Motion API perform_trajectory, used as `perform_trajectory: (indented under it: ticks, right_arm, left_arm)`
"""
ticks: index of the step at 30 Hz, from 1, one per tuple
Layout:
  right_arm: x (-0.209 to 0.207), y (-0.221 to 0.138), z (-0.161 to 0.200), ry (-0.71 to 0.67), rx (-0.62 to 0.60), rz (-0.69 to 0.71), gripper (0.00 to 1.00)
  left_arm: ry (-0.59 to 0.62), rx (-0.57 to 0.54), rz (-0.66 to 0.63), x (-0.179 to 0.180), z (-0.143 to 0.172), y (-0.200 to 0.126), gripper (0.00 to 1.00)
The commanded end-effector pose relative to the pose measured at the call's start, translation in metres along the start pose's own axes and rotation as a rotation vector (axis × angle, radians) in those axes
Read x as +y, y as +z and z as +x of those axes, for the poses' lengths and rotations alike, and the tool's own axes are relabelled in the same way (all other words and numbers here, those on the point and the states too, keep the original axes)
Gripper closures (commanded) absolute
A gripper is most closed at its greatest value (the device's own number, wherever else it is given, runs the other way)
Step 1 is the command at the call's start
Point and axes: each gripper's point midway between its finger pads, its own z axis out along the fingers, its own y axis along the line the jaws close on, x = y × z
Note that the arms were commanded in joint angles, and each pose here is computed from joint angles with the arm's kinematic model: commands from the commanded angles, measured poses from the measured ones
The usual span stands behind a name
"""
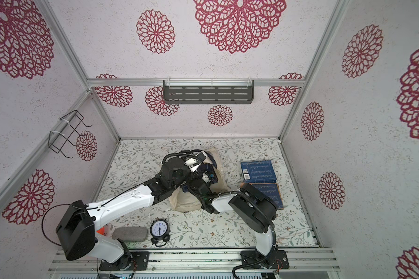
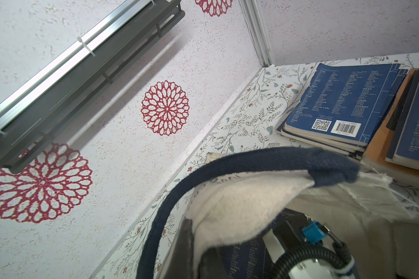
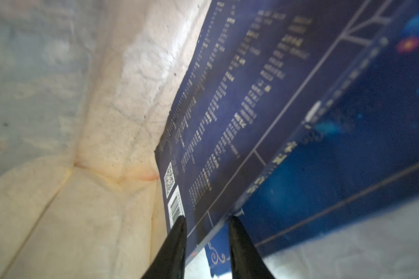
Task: Take out the books from the canvas bag
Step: Pick up the book from the canvas bag.
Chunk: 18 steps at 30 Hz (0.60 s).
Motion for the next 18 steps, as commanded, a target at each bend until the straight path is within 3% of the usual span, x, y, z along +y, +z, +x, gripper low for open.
perform_trajectory:
  ticks: [1, 10, 13, 18]
  right_arm:
    - [0.020, 0.004, -0.021, 0.013, -0.083, -0.048, 0.68]
    - [0.020, 0.027, -0.026, 0.014, -0.082, -0.042, 0.69]
    - [0.019, 0.033, -0.028, 0.007, -0.086, -0.027, 0.75]
    - [0.028, 0.033, -0.030, -0.016, -0.083, -0.063, 0.94]
  left_arm:
    - [-0.016, -0.113, -0.036, 0.015, -0.034, -0.014, 1.00]
    - [-0.019, -0.115, -0.032, 0.013, -0.034, -0.015, 1.00]
    - [-0.028, -0.116, -0.034, 0.015, -0.035, -0.015, 1.00]
    - [-0.031, -0.113, -0.040, 0.016, -0.034, -0.015, 1.00]
